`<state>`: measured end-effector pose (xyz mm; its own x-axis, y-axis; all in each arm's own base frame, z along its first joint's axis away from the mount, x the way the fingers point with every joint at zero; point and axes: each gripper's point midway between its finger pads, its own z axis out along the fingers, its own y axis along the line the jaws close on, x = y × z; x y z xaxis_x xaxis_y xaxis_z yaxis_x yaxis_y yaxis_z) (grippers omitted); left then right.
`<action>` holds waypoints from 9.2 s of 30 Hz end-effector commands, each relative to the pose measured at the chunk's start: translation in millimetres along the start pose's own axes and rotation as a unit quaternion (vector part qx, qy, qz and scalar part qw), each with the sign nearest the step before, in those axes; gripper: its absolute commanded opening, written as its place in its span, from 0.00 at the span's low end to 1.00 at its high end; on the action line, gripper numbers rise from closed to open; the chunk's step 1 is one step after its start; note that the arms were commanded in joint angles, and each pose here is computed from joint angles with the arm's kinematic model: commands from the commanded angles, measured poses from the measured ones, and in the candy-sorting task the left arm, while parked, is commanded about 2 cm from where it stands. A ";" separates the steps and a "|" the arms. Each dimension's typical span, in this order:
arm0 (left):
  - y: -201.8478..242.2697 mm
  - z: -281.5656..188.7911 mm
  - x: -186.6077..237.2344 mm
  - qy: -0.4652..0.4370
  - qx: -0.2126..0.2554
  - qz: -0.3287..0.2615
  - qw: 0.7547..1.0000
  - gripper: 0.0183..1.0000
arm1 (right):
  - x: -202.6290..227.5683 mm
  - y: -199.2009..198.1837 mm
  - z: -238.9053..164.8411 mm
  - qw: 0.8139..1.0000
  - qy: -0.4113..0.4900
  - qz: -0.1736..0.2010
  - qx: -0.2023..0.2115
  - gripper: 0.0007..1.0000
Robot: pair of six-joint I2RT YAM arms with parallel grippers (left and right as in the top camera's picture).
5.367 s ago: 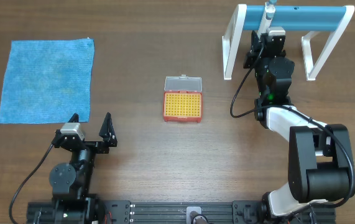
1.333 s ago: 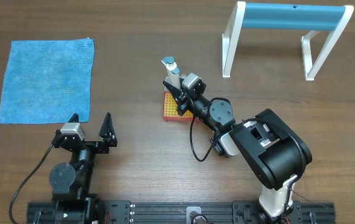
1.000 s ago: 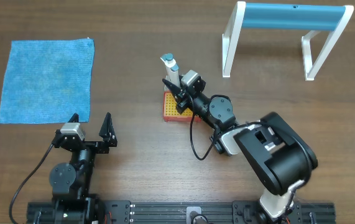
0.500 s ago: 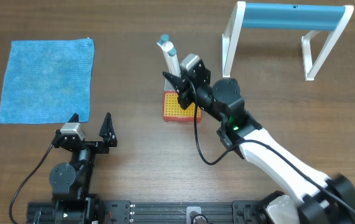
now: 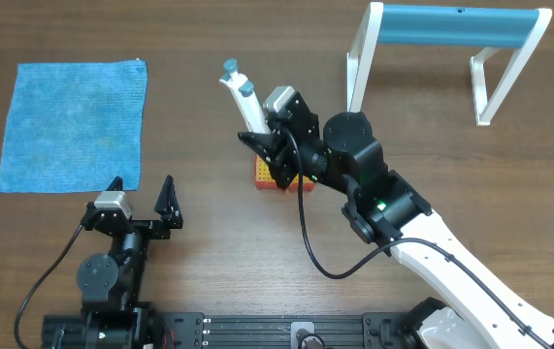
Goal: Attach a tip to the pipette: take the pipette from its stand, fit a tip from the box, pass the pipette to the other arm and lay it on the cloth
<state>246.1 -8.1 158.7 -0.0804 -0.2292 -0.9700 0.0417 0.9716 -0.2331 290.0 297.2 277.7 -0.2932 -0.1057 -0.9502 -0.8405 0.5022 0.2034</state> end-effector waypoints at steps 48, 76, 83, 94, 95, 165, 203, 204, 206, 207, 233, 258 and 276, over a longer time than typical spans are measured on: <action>-216.6 34.0 -128.9 0.321 0.574 -0.248 0.711 0.01 | -12.4 57.0 -14.9 0.953 0.033 0.259 -0.157 0.08; 179.9 143.3 -131.3 0.482 -0.229 -0.207 0.820 0.01 | 107.1 -122.4 -96.5 0.872 0.135 0.402 0.243 0.97; 223.8 191.2 -44.3 0.583 -0.244 -0.083 0.771 0.01 | 117.7 -91.5 -74.1 0.844 0.156 0.455 0.235 0.97; 257.3 230.8 24.4 0.612 -0.266 0.085 0.740 0.01 | 145.2 -66.2 -45.8 0.801 0.193 0.511 0.246 0.97; 257.4 230.1 30.2 0.618 -0.258 0.088 0.738 0.01 | 145.1 -66.2 -45.8 0.801 0.193 0.511 0.246 0.97; -44.7 107.0 -272.1 0.350 0.036 -0.068 0.934 0.90 | 85.0 -18.1 -270.4 0.860 -0.014 0.327 0.391 0.97; -66.5 -62.0 -174.9 0.323 0.032 0.101 0.940 0.90 | 171.2 -19.5 -326.4 0.778 -0.068 0.371 0.503 0.97; -58.1 -57.6 -182.2 0.291 0.012 0.131 0.948 0.90 | 171.2 -19.6 -326.3 0.778 -0.068 0.371 0.503 0.97; -46.1 -53.8 -190.6 0.205 -0.020 0.152 0.967 0.90 | 171.2 -19.6 -326.3 0.778 -0.068 0.371 0.503 0.97; -46.1 -51.9 -191.6 0.155 -0.017 0.158 0.975 0.90 | 171.2 -19.6 -326.3 0.778 -0.068 0.371 0.503 0.97; 1.6 -0.2 1.2 0.001 -0.003 0.143 0.990 0.90 | 171.2 -19.6 -326.3 0.778 -0.068 0.371 0.503 0.97; 1.7 -0.2 1.3 0.002 -0.003 0.143 0.990 0.90 | 77.4 -117.1 -304.0 0.795 -0.242 -0.020 0.557 0.97; 1.6 -0.2 1.2 0.001 -0.003 0.143 0.990 0.90 | 158.7 -137.2 -247.4 0.857 -0.135 0.005 0.498 0.97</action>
<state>246.1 -7.2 158.7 -0.0648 0.0640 -0.9958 0.0614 0.9963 0.0600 246.3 -5.7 159.2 -0.0653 0.0526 -0.9965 0.0320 0.9982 0.0505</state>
